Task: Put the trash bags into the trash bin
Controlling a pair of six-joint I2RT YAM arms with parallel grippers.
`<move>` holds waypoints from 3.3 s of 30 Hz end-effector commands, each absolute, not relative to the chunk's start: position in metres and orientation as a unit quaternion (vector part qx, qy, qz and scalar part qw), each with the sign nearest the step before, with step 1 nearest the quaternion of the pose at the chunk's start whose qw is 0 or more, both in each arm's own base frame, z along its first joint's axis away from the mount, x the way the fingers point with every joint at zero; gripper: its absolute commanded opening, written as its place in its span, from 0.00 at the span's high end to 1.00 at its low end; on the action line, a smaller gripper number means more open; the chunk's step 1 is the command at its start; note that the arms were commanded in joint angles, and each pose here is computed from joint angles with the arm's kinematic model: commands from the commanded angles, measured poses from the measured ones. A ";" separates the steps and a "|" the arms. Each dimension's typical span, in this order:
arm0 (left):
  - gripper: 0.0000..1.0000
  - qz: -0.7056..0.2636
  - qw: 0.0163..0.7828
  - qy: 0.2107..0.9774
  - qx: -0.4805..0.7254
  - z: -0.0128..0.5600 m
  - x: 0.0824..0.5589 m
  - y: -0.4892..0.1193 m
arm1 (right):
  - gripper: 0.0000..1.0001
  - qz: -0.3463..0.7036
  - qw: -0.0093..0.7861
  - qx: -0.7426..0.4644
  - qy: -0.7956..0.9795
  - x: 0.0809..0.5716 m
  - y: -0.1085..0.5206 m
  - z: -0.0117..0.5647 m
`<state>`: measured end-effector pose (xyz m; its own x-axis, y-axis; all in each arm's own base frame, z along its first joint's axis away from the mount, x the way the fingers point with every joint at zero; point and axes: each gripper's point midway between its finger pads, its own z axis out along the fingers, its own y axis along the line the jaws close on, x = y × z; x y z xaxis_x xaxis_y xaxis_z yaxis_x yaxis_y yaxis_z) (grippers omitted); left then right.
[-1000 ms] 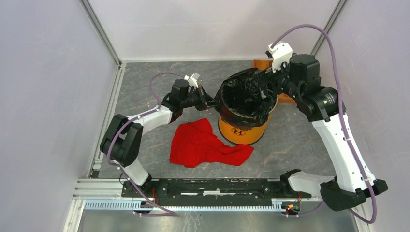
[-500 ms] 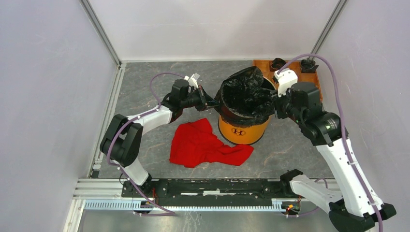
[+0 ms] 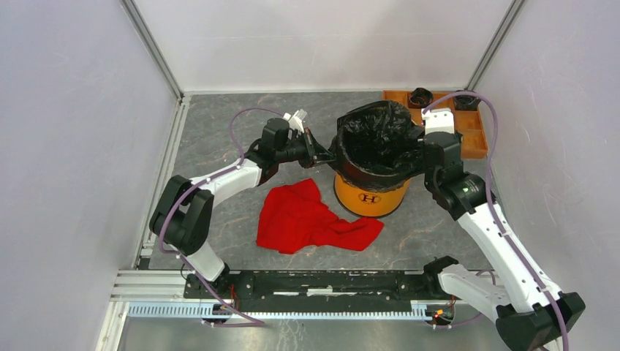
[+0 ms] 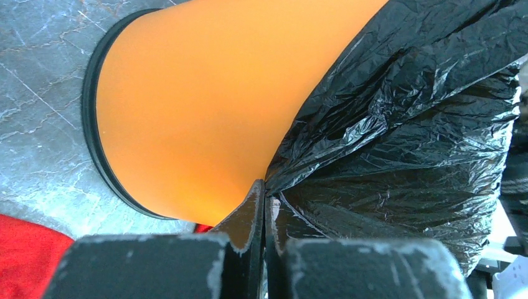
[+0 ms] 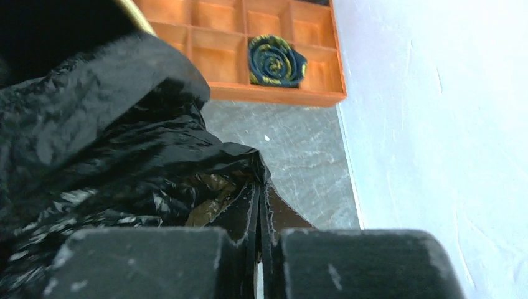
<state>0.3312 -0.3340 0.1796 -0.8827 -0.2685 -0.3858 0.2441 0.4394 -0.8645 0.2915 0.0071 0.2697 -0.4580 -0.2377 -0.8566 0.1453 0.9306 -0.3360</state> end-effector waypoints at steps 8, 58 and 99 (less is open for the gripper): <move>0.97 -0.524 0.273 0.807 0.005 0.203 0.341 -0.337 | 0.93 -0.149 0.536 0.056 0.829 0.314 -0.021 0.225; 0.00 -0.474 0.463 0.663 0.349 0.330 0.366 -0.398 | 0.89 -0.006 0.654 -0.147 0.742 0.389 0.065 0.375; 0.98 -0.453 0.349 0.818 0.069 0.205 0.469 -0.385 | 0.79 0.185 0.489 -0.116 0.844 0.448 0.038 0.221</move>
